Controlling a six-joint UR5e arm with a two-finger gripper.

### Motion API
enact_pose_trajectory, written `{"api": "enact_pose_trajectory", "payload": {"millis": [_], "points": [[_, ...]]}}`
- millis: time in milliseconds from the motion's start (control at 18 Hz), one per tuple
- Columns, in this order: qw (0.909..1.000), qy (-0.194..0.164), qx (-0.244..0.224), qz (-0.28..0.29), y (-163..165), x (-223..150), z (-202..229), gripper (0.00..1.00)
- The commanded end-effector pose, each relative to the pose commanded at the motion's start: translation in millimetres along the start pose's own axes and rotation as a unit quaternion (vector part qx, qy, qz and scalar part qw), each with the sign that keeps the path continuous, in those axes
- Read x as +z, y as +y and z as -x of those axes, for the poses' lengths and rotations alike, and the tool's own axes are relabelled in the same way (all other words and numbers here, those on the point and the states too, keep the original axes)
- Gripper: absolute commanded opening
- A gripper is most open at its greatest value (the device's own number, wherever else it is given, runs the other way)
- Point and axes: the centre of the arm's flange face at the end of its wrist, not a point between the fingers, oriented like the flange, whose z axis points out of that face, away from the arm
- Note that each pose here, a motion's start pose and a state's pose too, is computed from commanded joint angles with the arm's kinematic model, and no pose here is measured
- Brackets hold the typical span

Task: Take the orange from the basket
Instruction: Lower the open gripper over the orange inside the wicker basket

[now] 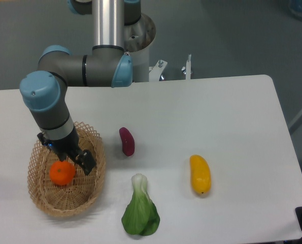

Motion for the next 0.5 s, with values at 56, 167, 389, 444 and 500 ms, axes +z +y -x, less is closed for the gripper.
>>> {"api": "enact_pose_trajectory", "payload": {"millis": [56,167,389,444,500], "points": [[1.0,0.002,0.0,0.005,2.6,4.6,-1.7,1.0],[1.0,0.003,0.0,0.004,2.8,3.8,-1.2,1.0],[1.0,0.0,-0.003,-0.002,2.1,-1.4,2.9,1.0],[1.0,-0.001,-0.003,-0.002,1.3,-1.7,3.6,1.0],[1.0,0.0,-0.003,-0.002,1.2,-1.7,3.5,1.0]]}}
